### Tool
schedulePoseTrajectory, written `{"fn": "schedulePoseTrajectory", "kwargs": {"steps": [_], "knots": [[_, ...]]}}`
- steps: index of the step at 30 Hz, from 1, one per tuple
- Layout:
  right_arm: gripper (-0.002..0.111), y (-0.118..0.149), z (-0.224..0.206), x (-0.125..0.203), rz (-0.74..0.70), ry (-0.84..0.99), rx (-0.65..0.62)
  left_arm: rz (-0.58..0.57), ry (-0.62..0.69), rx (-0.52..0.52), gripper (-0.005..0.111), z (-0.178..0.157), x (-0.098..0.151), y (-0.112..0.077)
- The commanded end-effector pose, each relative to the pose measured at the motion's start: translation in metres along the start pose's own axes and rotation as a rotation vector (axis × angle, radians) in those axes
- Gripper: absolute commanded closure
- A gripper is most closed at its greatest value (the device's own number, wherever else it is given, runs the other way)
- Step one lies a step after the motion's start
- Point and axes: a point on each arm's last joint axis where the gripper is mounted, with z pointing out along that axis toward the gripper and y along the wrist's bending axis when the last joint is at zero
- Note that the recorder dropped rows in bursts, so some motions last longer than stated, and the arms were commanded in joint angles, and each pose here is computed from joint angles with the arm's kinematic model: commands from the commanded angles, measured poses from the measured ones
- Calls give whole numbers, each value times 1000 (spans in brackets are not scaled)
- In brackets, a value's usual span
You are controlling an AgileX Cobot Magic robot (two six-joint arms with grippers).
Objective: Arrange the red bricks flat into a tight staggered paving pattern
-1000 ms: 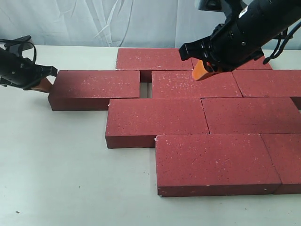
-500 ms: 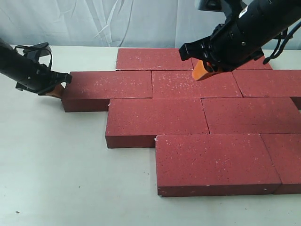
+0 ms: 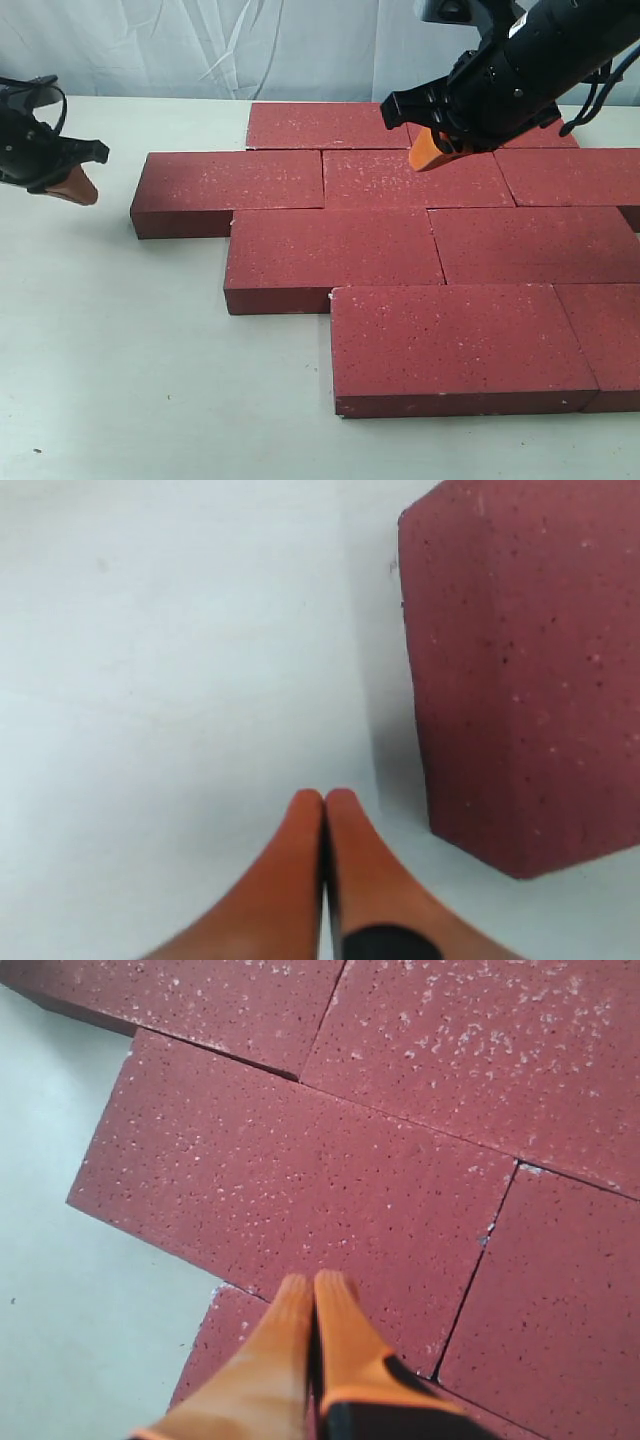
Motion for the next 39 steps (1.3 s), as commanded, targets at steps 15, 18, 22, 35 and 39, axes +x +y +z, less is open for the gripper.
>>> {"fn": "schedulePoseTrajectory", "kwargs": {"steps": [15,18,22,35,39], "knots": [[109,0,-2,0,-6,-13,4,97,-104,-84,107,-131,55,-83],[109,0,-2,0,-6,-13,4,101,-149,-90,107,-152,76,-93],[109,-1,-2,0,-13,-16,13,105,-232,-125,107,-183,107,-102],[109,-16,-11,43,90,39,169,176,-476,-228,107,-229,188,-110],[109,-16,-26,67,101,20,201,186,-518,-226,107,-235,203,-112]]}}
